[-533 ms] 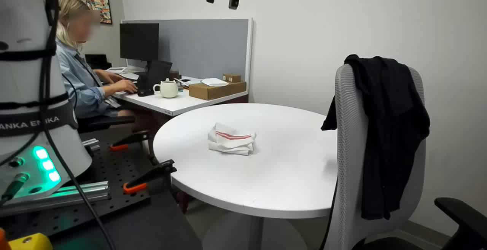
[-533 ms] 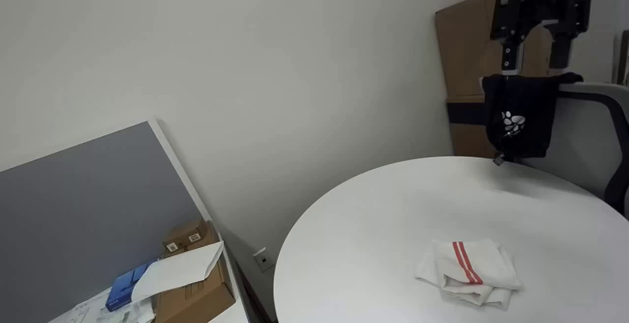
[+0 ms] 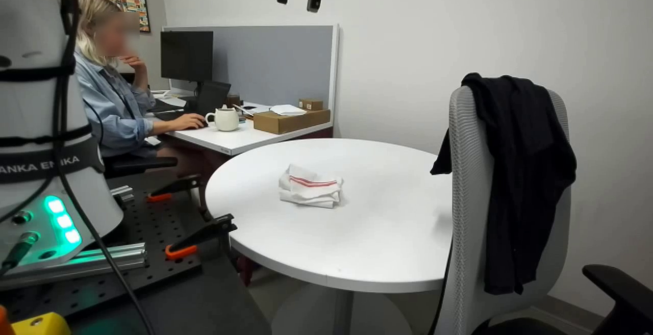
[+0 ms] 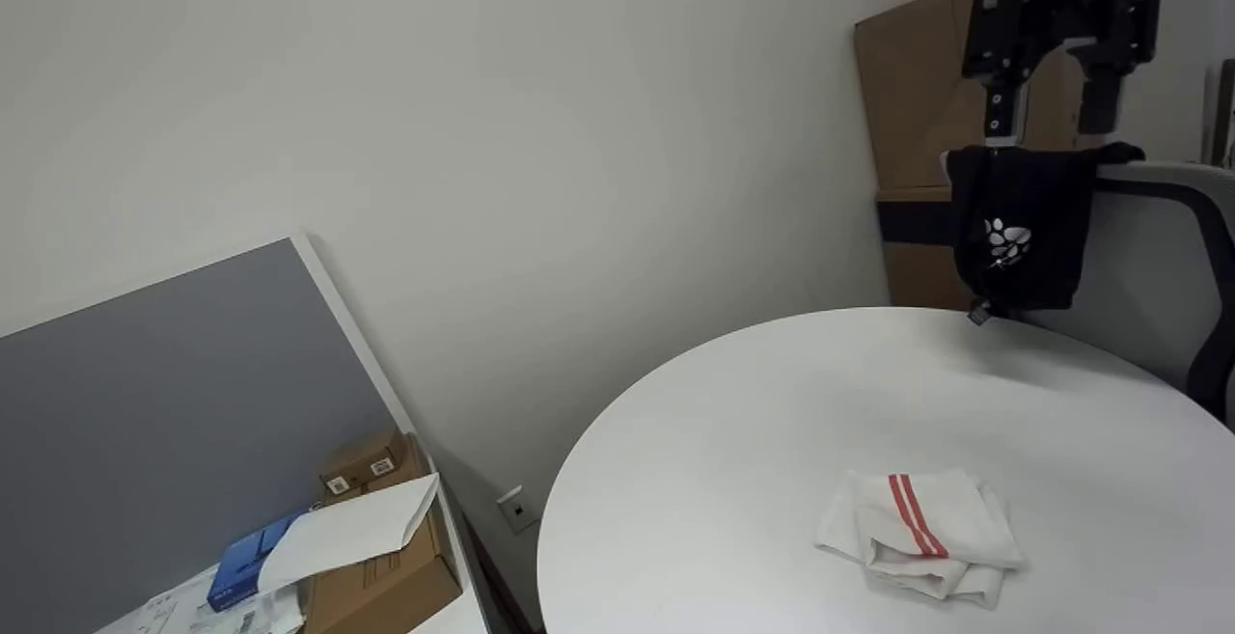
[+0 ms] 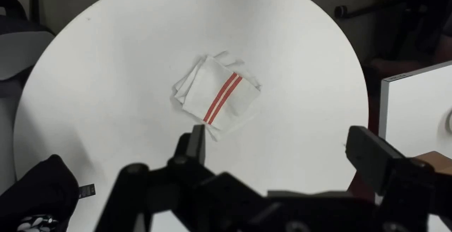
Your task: Use the white towel to wipe the table then put the black towel on the table
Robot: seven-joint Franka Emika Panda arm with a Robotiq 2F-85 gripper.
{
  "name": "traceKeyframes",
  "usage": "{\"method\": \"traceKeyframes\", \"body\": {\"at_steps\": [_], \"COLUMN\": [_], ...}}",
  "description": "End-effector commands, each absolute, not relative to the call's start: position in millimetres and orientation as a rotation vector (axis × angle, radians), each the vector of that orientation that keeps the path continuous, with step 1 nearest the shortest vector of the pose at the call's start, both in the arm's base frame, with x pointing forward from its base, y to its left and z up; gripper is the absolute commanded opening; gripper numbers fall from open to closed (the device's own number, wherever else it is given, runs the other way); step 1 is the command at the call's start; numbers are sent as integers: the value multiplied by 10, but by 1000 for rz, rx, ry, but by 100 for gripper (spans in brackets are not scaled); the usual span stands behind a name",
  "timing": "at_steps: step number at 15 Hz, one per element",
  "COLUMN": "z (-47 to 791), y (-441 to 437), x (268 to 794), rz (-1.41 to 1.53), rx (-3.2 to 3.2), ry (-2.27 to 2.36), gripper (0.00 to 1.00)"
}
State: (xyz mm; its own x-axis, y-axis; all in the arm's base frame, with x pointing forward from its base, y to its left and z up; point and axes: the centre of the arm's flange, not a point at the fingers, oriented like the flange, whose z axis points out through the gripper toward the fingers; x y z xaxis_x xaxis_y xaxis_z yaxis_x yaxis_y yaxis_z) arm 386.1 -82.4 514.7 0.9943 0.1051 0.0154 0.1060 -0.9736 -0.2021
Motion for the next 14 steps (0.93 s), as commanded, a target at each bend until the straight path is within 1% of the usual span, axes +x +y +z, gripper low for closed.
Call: {"method": "traceKeyframes", "body": {"at_steps": [1,3,8,11,14], "z": [4963,4653,3735,3231,2634], "y": [-704,-542,-228,-222,-297], "x": [3881,3916,4121,4331,4576], "rz": [-4,-23,-250,-275,-201], "rx": [-2977,-3021,-3126,-3132,-3133], "ry": [-201,-236,-284,-295,-293], "gripper": [100,100,100,100,100]}}
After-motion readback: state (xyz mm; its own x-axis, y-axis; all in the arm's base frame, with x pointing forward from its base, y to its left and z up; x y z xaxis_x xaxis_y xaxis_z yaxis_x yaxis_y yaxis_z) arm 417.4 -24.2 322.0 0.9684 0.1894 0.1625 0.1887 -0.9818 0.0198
